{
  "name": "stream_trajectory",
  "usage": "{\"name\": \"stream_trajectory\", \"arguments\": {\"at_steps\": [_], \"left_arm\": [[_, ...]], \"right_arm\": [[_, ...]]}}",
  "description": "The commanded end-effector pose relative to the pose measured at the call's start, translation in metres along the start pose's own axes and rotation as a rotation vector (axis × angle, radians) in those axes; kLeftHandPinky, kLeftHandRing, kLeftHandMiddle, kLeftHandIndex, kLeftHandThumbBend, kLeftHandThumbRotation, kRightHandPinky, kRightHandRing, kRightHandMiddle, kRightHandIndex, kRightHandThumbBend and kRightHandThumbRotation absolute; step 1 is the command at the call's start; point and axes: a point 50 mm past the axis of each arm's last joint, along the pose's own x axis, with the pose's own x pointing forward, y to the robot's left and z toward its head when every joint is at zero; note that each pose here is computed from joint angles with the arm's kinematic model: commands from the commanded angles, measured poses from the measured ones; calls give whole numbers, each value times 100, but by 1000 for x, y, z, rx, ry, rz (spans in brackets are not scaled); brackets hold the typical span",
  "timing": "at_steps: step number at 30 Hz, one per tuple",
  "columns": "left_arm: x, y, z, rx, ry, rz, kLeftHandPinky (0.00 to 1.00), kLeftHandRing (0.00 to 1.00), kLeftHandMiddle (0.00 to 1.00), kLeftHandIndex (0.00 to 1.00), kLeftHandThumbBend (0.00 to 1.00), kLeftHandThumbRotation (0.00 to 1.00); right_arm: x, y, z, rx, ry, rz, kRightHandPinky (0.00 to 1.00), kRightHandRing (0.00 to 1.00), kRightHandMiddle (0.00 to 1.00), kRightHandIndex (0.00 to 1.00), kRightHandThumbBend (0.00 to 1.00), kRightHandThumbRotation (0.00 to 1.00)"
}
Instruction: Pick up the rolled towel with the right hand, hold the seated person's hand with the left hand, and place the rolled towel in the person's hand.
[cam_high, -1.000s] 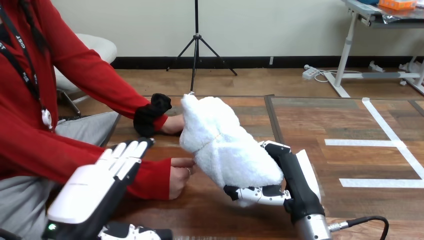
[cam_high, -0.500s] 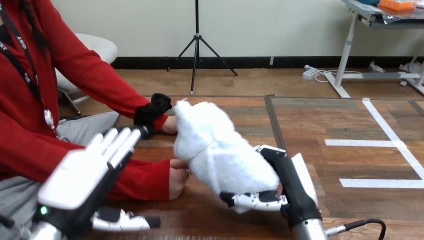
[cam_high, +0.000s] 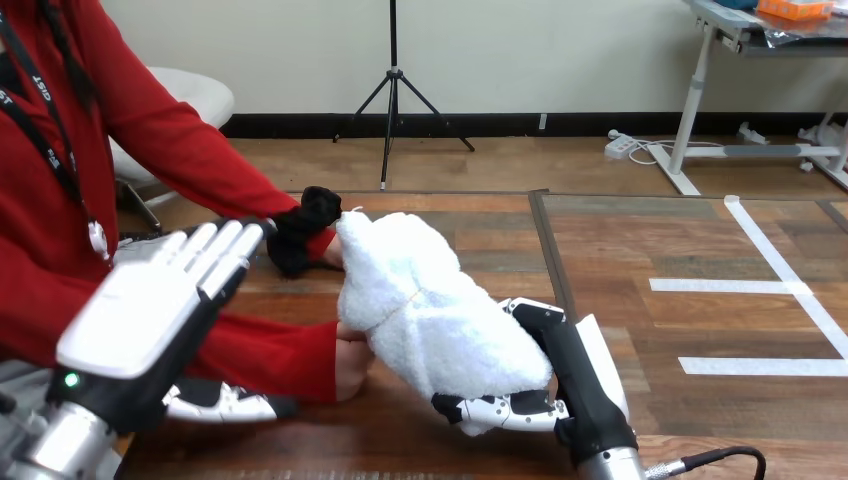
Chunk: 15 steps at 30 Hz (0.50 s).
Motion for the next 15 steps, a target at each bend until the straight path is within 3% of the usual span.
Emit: {"name": "stream_trajectory", "arguments": {"at_steps": [1,15], "left_arm": [[16,10,-7,56,-23,37,93,95,97,100,100,51],[27,9,-19,123,-22,10,89,93,94,96,100,47]], "right_arm": [[20,-3,28,34,-178,-48,13,16,22,21,59,0],[17,2,31,40,-193,-49,12,15,20,20,59,0]]}}
